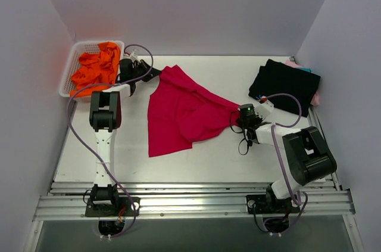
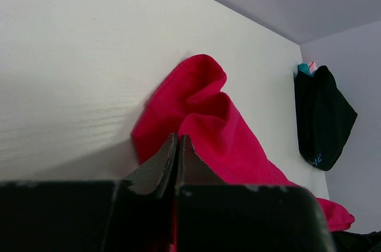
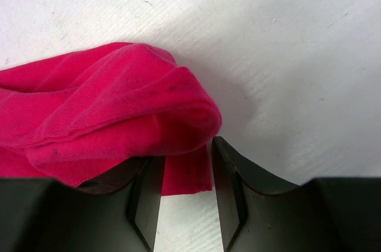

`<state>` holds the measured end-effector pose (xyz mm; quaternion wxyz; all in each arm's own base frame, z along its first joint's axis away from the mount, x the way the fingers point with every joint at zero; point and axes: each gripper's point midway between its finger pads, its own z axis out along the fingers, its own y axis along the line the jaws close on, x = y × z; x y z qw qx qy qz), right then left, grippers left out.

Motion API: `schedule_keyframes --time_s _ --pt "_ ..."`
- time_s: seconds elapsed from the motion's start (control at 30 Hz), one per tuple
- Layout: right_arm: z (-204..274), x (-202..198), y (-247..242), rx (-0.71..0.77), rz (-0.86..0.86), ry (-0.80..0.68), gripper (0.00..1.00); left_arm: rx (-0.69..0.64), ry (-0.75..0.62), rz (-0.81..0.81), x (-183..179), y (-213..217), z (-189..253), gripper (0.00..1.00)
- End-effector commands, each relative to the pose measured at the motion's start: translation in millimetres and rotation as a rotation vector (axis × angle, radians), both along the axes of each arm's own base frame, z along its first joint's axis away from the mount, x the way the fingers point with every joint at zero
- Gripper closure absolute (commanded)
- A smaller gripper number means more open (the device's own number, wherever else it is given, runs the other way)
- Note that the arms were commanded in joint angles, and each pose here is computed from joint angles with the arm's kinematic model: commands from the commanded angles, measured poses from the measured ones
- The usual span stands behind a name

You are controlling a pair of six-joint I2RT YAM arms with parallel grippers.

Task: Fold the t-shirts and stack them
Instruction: Flatten out the tshirt

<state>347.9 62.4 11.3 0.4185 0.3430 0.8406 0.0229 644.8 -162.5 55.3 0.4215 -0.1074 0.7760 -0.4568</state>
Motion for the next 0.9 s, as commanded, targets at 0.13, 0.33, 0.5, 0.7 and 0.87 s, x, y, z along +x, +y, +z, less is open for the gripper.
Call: schedule_keyframes --time_s 0.13,0.33,0.5,0.7,0.87 --pt "-17.0 -12.1 2.9 -0.027 0.034 0.094 0.78 -0.010 -0.034 0.002 2.1 13.2 3.6 0.98" --pt "-17.6 -12.4 3.0 -0.030 0.037 0.101 1.00 -0.013 -0.030 0.006 2.8 14.3 3.4 0.98" --pt "-14.0 -15.2 0.6 -0.034 0.031 0.096 1.00 -0.012 -0.020 0.012 5.0 14.9 1.9 0.98" --pt "28.8 -14.9 -1.8 -0.054 0.025 0.024 1.00 0.006 -0.103 0.076 4.1 24.6 49.1 0.98" --pt "111.0 -13.8 -1.3 -0.052 0.037 -0.127 1.00 0.038 -0.134 0.104 -20.7 28.6 103.9 0.98"
